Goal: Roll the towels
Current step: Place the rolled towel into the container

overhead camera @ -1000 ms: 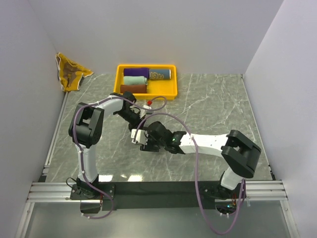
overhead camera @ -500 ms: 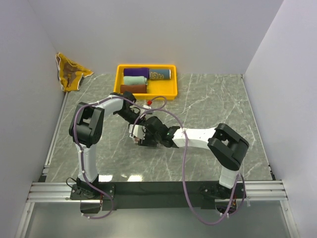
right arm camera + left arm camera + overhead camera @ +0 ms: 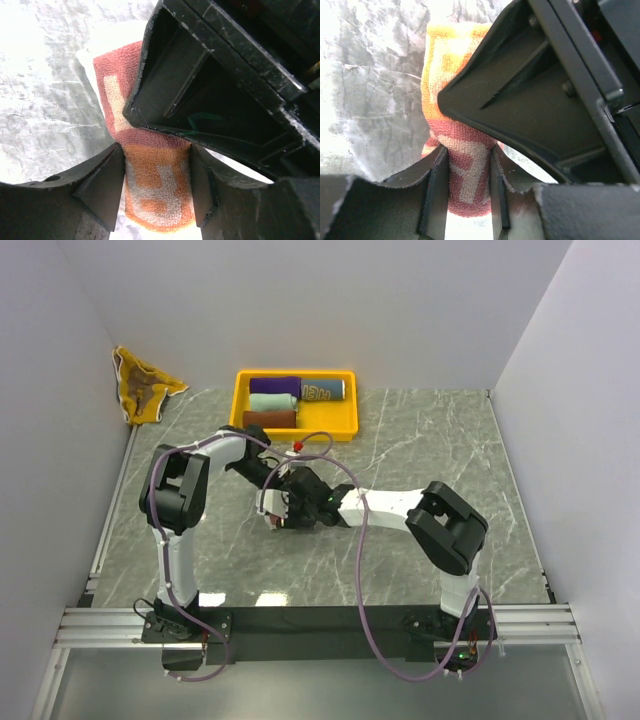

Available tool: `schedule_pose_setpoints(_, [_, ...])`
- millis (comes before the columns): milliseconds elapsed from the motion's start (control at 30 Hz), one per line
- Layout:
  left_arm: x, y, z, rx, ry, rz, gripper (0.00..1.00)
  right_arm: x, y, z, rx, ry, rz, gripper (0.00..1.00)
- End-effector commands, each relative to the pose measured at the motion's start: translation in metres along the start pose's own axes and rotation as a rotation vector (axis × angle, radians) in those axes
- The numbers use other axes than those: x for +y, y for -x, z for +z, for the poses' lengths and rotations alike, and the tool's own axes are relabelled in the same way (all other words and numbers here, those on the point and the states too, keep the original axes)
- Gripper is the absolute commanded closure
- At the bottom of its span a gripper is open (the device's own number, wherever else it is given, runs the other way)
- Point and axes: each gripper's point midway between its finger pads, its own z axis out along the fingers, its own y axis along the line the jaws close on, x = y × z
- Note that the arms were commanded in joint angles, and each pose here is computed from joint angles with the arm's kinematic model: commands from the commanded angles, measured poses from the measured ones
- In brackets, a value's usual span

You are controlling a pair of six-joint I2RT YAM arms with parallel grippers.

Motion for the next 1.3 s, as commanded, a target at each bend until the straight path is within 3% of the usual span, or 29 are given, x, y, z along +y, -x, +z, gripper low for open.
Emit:
schedule_pose_setpoints(0, [0.002, -0.054, 0.004, 0.171, -0.023, -0.069, 0.87, 0.030, -0.036, 0.010, 0.111, 0.154, 0.005, 0.52])
schedule_pose_setpoints(133, [0.000, -0.045, -0.007, 0.130, -0.025, -0.077, 0.82, 0.050, -0.043, 0.008, 0.162, 0.283, -0.010, 0.66])
schedule_pose_setpoints(233, [-0.002, -0.043, -0.018, 0.093, -0.027, -0.098, 0.75, 0.058, -0.044, 0.007, 0.180, 0.336, -0.018, 0.70])
schedule_pose_setpoints(500, [-0.002, -0.056, -0.038, 0.051, 0.002, -0.144, 0.63, 0.066, -0.047, 0.012, 0.217, 0.359, -0.033, 0.99])
schedule_pose_setpoints(733, [0.001, -0.063, -0.038, 0.051, 0.045, -0.171, 0.54, 0.059, -0.049, 0.015, 0.246, 0.316, -0.021, 1.00])
schedule_pose_setpoints(767, [0.005, -0.062, -0.038, 0.047, 0.063, -0.161, 0.54, 0.057, -0.051, 0.014, 0.253, 0.301, -0.018, 0.95])
schedule_pose_setpoints(833, [0.007, -0.065, -0.035, 0.054, 0.076, -0.171, 0.57, 0.047, -0.047, 0.015, 0.238, 0.237, -0.012, 0.70])
schedule_pose_setpoints(900, [0.015, -0.066, -0.032, 0.071, 0.114, -0.171, 0.61, 0.041, -0.043, 0.008, 0.216, 0.191, 0.002, 0.64])
schedule_pose_setpoints(967, [0.018, -0.071, -0.027, 0.091, 0.171, -0.182, 0.74, 0.033, -0.036, 0.001, 0.196, 0.153, 0.016, 0.48])
schedule_pose_setpoints(1000, [0.018, -0.071, -0.025, 0.087, 0.178, -0.185, 0.74, 0.031, -0.032, -0.002, 0.186, 0.146, 0.020, 0.38])
schedule_pose_setpoints(1067, [0.021, -0.073, -0.025, 0.098, 0.205, -0.207, 0.88, 0.030, -0.022, -0.019, 0.145, 0.148, 0.025, 0.11])
schedule_pose_setpoints(1133, [0.025, -0.074, -0.025, 0.101, 0.227, -0.218, 0.96, 0.031, -0.016, -0.034, 0.114, 0.150, 0.030, 0.06])
schedule_pose_setpoints(1267, [0.033, -0.069, -0.030, 0.103, 0.260, -0.219, 0.99, 0.043, -0.001, -0.081, 0.016, 0.195, 0.023, 0.05])
